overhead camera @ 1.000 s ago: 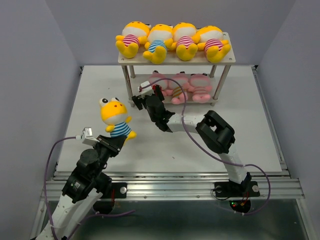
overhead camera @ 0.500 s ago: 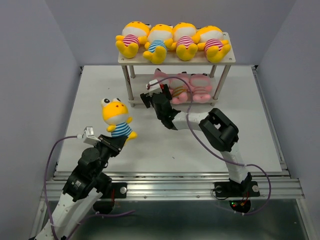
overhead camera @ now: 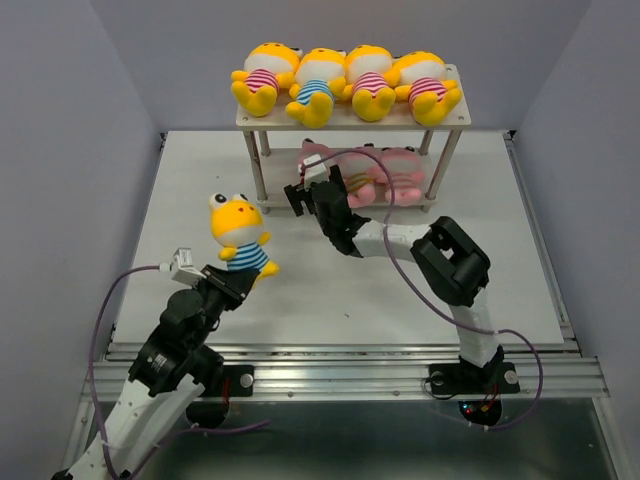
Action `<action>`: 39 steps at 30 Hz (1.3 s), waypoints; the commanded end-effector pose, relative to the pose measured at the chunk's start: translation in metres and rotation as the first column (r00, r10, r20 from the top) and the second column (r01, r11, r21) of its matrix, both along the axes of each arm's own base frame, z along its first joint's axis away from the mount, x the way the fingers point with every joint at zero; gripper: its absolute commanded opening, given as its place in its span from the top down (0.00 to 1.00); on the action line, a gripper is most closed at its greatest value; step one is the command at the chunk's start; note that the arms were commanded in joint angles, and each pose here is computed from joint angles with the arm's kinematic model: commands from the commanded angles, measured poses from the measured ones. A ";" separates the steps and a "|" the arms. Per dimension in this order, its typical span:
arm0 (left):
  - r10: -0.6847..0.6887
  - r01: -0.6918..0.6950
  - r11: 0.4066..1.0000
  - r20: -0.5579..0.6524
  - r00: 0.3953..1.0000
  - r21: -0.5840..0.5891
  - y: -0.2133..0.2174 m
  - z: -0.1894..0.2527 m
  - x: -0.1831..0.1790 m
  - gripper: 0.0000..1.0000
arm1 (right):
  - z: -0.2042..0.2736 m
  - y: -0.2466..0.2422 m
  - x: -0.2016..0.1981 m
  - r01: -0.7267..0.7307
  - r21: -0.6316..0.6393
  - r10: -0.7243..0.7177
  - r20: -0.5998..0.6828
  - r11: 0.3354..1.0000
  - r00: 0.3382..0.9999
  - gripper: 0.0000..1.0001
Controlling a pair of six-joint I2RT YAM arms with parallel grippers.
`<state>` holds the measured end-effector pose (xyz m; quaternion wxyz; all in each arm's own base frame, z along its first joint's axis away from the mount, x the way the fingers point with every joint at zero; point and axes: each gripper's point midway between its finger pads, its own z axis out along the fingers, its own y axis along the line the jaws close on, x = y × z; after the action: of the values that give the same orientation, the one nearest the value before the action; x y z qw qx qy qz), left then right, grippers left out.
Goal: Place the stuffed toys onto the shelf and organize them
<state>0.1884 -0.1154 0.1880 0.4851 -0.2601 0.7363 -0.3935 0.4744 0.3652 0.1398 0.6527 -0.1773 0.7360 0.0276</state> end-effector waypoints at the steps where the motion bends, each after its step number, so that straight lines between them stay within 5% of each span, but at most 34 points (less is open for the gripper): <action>1: -0.026 0.027 1.000 0.080 0.996 -0.006 -0.009 0.021 0.010 1.00 | 0.092 0.015 -0.017 -0.149 0.168 0.134 0.097 0.974 0.986 0.00; 9: -0.041 0.036 0.992 0.035 0.999 0.124 -0.017 0.016 0.030 1.00 | 0.165 -0.010 -0.063 -0.240 0.278 0.198 0.171 0.930 0.965 0.00; 22: -0.029 0.009 0.864 0.031 0.999 0.503 -0.020 0.041 0.098 1.00 | 0.153 -0.127 -0.139 -0.045 0.395 0.006 0.099 0.918 0.995 0.00; 39: 0.049 -0.085 0.845 0.081 0.995 0.528 -0.047 0.064 0.175 1.00 | 0.155 -0.188 -0.164 0.093 0.414 -0.152 0.112 0.905 0.982 0.00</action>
<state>0.3392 -0.1606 0.2133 0.5224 -0.1065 0.8310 -0.1585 0.3105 0.1904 0.2908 0.7192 -0.0167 0.6803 0.1405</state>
